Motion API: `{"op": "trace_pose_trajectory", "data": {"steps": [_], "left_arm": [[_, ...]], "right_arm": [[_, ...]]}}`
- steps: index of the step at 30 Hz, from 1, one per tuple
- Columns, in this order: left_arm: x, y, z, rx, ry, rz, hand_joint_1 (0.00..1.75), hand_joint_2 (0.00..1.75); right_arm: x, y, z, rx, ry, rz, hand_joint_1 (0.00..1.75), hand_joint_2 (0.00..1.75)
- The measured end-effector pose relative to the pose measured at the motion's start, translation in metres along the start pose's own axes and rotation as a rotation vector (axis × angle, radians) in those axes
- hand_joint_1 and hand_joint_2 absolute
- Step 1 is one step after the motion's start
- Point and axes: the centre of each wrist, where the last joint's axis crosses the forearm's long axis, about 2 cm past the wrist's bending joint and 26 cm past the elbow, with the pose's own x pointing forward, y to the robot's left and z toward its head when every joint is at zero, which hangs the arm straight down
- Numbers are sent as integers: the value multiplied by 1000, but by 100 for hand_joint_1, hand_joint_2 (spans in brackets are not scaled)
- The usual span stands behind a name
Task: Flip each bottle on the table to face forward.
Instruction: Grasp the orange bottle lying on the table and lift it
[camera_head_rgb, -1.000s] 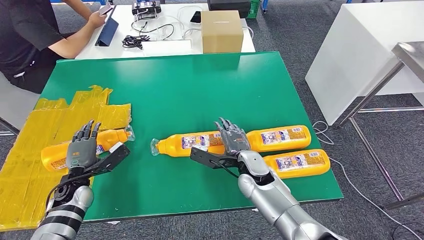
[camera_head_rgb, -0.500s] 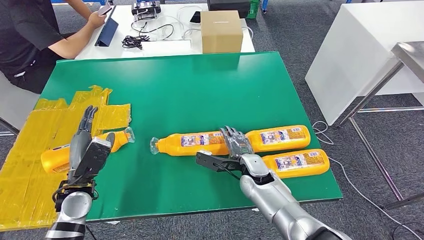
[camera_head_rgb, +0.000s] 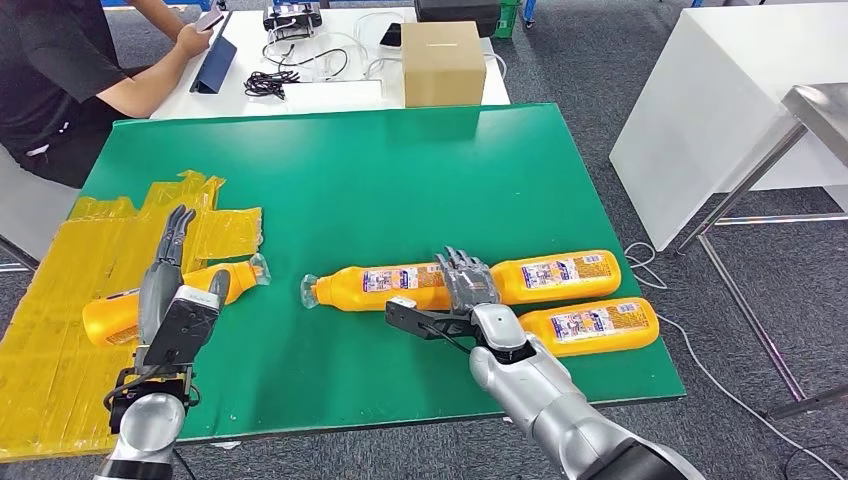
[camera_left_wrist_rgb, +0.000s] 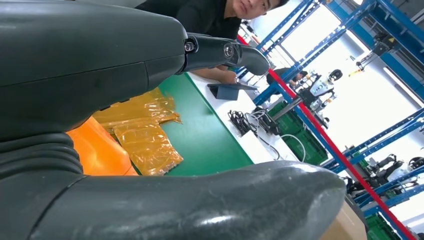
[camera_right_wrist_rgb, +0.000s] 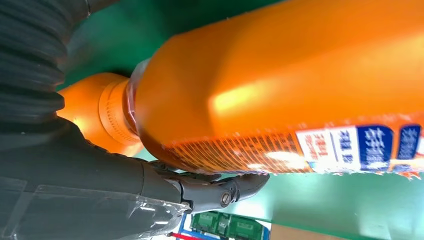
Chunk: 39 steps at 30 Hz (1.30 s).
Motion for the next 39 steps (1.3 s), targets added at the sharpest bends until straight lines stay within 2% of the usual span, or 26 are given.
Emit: {"op": "trace_pose_trajectory", "data": {"steps": [14, 39], "left_arm": [[0, 0, 8, -13, 15, 13, 0, 0], [1, -2, 8, -22, 22, 47, 0, 0]], "right_arm": [[16, 0, 5, -80, -3, 52, 0, 175], [32, 4, 3, -40, -30, 14, 0, 175]]}}
